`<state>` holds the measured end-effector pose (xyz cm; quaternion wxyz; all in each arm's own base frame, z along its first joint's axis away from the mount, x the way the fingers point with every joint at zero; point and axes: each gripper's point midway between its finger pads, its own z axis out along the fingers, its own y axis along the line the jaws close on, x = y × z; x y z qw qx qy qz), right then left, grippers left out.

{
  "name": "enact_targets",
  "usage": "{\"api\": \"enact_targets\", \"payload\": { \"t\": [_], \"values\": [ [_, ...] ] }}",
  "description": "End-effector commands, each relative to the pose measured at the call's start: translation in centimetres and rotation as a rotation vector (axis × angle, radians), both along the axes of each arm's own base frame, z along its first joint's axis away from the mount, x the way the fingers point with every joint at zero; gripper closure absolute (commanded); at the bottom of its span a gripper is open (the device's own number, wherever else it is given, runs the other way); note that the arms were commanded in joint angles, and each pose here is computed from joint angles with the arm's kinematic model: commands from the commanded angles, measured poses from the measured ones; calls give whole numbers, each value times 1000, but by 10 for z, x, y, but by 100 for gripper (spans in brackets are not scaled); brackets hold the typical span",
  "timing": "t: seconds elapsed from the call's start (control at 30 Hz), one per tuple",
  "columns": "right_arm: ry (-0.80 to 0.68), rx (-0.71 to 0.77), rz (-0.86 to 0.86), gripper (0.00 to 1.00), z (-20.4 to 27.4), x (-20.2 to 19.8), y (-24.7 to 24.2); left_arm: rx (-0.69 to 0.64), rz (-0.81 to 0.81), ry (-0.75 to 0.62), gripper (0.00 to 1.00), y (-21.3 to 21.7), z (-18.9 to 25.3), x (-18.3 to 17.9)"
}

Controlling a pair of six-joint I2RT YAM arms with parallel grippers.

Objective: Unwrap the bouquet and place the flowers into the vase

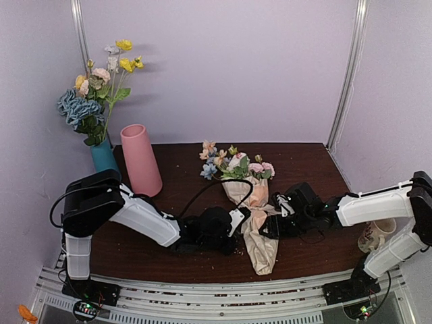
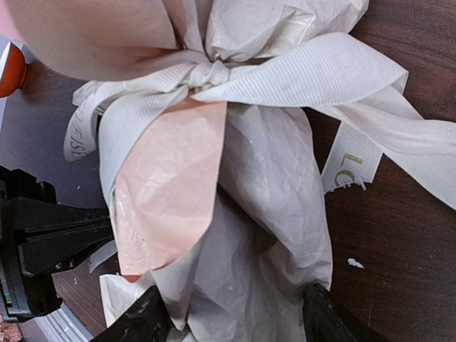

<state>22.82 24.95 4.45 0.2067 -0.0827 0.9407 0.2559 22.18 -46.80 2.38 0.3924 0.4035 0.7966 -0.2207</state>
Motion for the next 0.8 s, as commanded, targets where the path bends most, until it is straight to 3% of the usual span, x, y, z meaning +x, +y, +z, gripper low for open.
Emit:
{"api": "enact_targets", "payload": {
  "t": [0.0, 0.13, 0.4, 0.77],
  "values": [
    [6, -75, -31, 34, -10, 4, -5, -56, -12, -39, 100, -7, 26, -2],
    [21, -124, -73, 39, -21, 8, -11, -78, -17, -38, 100, -7, 35, -5],
    [51, -218, -156, 61, -41, 11, -28, -138, 10, -27, 100, 9, 59, -12],
    [38, -297, -255, 64, -47, 16, -49, -55, 56, 52, 100, 60, 45, -37]
  ]
}}
